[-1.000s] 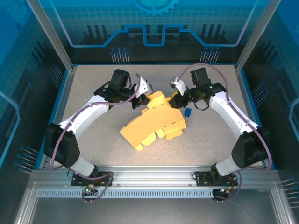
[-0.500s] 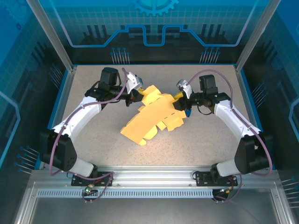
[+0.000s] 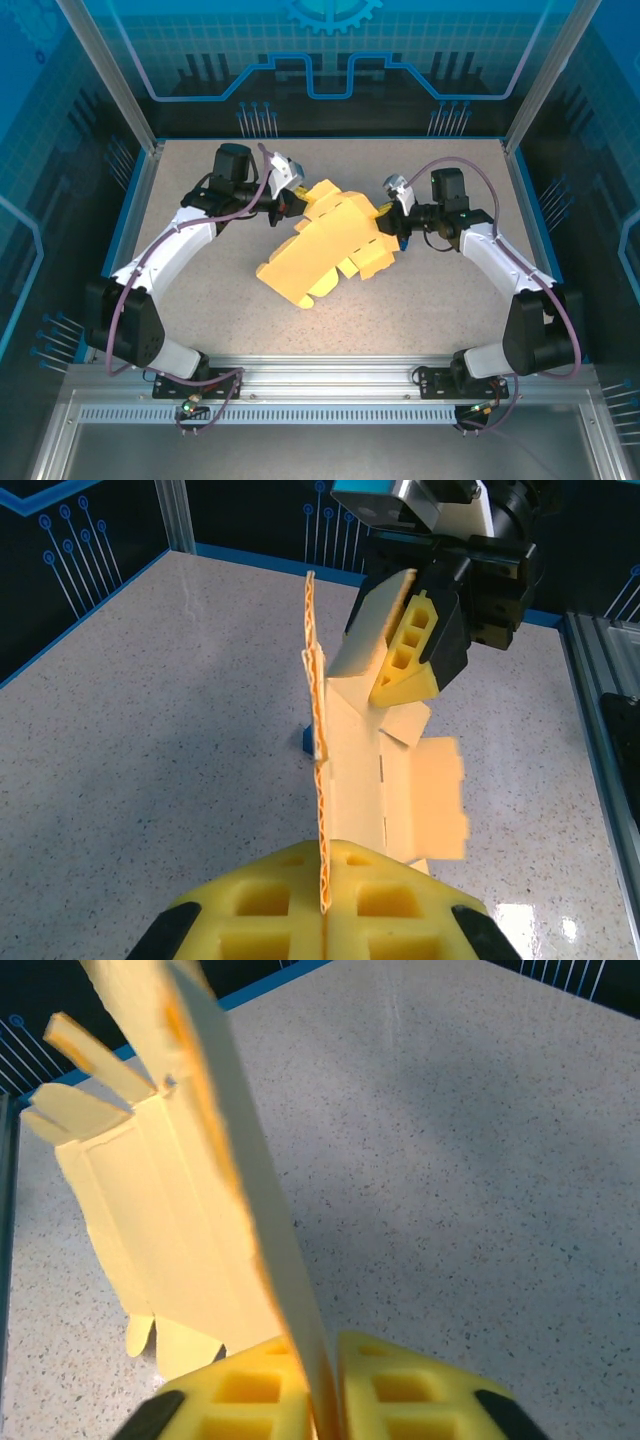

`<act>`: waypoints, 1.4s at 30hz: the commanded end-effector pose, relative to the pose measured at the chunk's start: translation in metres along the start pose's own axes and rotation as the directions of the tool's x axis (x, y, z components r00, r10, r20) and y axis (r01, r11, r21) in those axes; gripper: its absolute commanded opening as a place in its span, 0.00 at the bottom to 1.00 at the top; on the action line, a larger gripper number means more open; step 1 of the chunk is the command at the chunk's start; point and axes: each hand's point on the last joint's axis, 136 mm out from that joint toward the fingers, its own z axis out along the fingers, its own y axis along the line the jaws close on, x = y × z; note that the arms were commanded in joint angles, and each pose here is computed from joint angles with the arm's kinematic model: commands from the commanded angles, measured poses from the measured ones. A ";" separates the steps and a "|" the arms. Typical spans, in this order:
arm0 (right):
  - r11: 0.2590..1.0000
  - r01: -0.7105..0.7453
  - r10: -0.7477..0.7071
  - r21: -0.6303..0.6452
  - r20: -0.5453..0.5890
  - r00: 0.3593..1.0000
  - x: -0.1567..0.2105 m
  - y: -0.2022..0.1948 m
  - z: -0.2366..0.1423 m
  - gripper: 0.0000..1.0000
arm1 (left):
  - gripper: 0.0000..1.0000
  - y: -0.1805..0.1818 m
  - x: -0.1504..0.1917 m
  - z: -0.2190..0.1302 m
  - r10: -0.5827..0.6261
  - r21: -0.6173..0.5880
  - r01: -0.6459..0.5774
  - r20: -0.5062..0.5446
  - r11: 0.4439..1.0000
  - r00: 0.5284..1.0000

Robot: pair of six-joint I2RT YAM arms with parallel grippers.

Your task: Fold the paper box

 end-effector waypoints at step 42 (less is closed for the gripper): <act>0.988 0.006 0.000 -0.152 0.037 0.999 -0.033 0.050 -0.025 0.00 | 0.72 0.001 0.019 0.000 0.139 -0.074 -0.137 0.021 0.988 0.990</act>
